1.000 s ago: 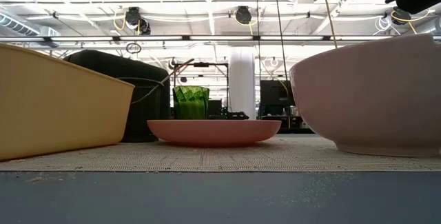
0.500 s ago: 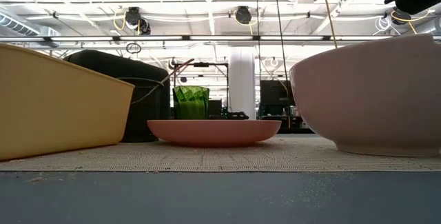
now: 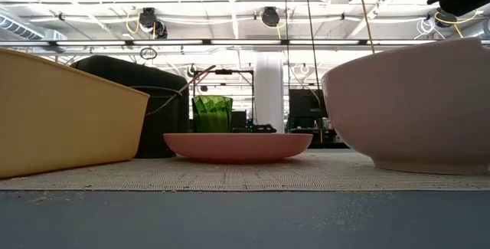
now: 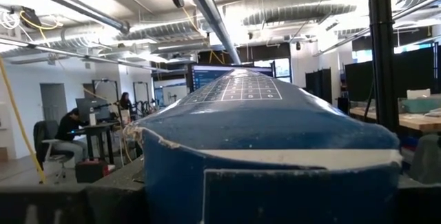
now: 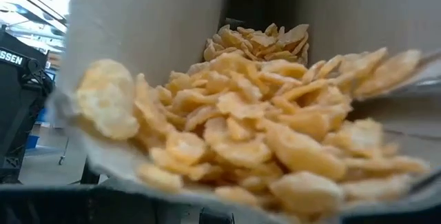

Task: Arrange a breakfast setting
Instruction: Pour the cereal in the bowl

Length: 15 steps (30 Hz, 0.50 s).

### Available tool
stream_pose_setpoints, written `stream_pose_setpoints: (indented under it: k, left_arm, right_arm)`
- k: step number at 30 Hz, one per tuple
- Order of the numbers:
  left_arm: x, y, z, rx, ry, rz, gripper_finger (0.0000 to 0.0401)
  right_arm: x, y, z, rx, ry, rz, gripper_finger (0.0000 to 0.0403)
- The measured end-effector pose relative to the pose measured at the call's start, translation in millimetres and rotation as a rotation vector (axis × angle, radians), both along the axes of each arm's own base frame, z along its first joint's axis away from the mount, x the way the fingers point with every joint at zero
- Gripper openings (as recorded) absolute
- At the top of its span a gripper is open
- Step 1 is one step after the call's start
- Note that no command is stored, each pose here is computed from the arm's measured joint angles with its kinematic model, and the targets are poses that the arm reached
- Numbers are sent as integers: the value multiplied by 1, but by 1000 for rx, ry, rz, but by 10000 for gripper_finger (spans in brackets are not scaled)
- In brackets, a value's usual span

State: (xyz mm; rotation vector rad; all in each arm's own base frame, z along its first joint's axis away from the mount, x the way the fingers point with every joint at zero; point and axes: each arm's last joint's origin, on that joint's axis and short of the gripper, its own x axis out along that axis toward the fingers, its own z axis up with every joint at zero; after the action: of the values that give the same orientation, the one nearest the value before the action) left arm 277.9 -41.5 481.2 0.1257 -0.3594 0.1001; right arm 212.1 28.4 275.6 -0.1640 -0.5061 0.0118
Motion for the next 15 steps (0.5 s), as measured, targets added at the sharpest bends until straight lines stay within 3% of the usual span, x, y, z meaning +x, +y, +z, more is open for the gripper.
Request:
stream_pose_setpoints:
  k: [11,15]
  left_arm:
    - [0,0,-1,-1,5,-1,239]
    - [1,0,-1,3,9,1,239]
  right_arm:
    - [0,0,-1,2,7,1,337]
    - [1,0,-1,55,17,31,363]
